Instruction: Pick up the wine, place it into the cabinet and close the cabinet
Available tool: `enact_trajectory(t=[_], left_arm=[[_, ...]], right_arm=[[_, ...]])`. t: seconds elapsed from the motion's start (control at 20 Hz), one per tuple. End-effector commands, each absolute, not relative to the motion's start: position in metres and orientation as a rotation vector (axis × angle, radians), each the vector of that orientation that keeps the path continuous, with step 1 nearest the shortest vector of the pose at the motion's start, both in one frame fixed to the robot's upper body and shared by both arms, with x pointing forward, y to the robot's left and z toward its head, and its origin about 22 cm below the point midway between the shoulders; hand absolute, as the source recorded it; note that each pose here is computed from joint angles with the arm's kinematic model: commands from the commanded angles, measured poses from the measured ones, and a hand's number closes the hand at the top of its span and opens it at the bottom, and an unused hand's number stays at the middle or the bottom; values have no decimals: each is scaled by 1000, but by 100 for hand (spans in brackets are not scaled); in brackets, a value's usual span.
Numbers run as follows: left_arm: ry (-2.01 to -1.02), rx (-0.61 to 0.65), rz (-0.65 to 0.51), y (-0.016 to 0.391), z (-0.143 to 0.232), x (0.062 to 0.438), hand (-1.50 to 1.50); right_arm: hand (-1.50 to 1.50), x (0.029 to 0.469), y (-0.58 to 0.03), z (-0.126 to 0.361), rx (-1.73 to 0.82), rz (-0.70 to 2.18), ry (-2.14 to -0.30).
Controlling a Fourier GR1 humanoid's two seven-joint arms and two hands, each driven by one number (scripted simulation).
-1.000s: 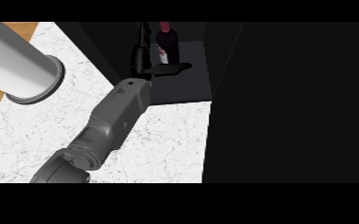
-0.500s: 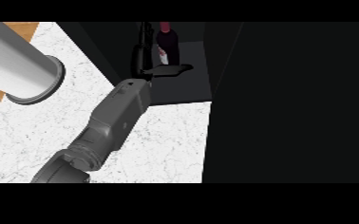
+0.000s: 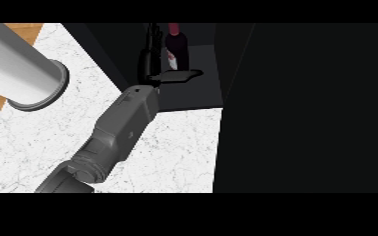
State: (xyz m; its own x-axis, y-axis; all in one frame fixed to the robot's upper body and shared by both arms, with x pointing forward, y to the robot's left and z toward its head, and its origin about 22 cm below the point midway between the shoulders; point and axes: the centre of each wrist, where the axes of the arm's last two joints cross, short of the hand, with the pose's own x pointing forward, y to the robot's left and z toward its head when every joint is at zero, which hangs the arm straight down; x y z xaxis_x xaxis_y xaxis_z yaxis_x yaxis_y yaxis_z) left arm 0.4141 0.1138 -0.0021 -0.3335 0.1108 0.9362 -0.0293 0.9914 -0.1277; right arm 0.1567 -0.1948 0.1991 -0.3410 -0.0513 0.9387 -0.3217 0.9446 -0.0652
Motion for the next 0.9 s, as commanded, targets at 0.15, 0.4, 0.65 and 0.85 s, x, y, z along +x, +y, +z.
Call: enact_trajectory(t=[0.15, 0.4, 0.65, 0.85], left_arm=[[-1863, -86, 192, 120, -28, 393, -150], [-1839, -107, 169, 100, -34, 365, -150], [-1856, -127, 154, 70, -32, 321, -150], [-1887, -127, 149, 55, -16, 294, -150]], right_arm=[[-150, 154, -206, 207, 279, 277, -1913], [-150, 138, -197, 210, 234, 259, -1926], [-150, 143, -195, 211, 217, 237, -1924], [-150, 150, -210, 203, 185, 218, -1915]])
